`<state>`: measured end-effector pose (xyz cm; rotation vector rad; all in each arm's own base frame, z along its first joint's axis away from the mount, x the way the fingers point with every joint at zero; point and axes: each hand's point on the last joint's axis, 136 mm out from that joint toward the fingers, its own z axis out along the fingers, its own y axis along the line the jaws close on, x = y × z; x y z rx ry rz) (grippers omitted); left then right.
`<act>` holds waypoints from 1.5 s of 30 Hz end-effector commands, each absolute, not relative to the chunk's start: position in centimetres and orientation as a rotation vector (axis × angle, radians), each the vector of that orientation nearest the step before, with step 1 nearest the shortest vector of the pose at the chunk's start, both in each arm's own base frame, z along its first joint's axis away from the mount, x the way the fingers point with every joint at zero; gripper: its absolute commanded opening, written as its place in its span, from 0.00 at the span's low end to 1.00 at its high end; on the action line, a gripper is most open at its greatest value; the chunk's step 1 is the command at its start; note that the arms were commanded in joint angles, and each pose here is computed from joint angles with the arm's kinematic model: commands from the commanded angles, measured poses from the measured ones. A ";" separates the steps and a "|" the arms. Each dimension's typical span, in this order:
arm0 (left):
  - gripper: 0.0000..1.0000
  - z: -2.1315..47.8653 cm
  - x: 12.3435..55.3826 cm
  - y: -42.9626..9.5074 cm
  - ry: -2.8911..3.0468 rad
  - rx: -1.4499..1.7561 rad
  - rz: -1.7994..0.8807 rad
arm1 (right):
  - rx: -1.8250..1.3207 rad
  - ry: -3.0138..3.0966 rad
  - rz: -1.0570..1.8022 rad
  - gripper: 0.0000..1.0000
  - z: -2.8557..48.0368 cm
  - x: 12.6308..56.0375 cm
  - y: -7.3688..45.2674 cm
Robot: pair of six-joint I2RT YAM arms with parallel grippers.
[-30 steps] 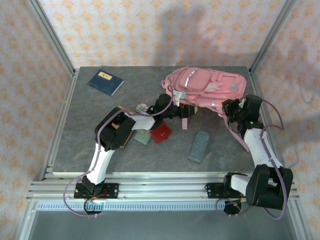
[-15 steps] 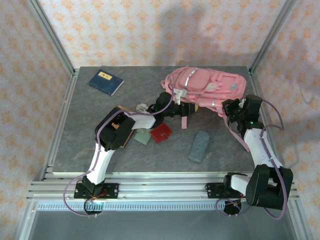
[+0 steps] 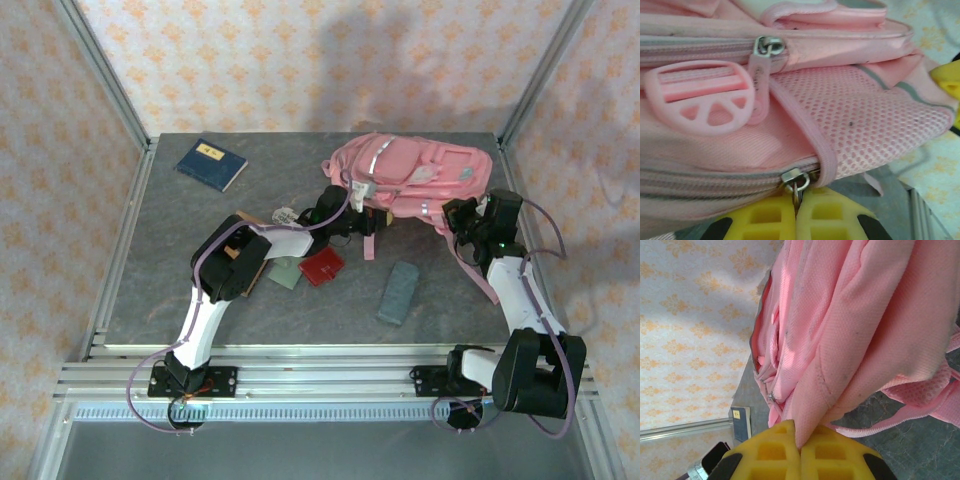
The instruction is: Pack the student bag
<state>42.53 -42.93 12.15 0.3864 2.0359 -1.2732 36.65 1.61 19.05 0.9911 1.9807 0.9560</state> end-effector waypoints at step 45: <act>0.00 13.8 41.8 -43.4 2.180 0.505 -0.835 | 0.982 2.106 1.151 0.70 14.4 36.8 9.7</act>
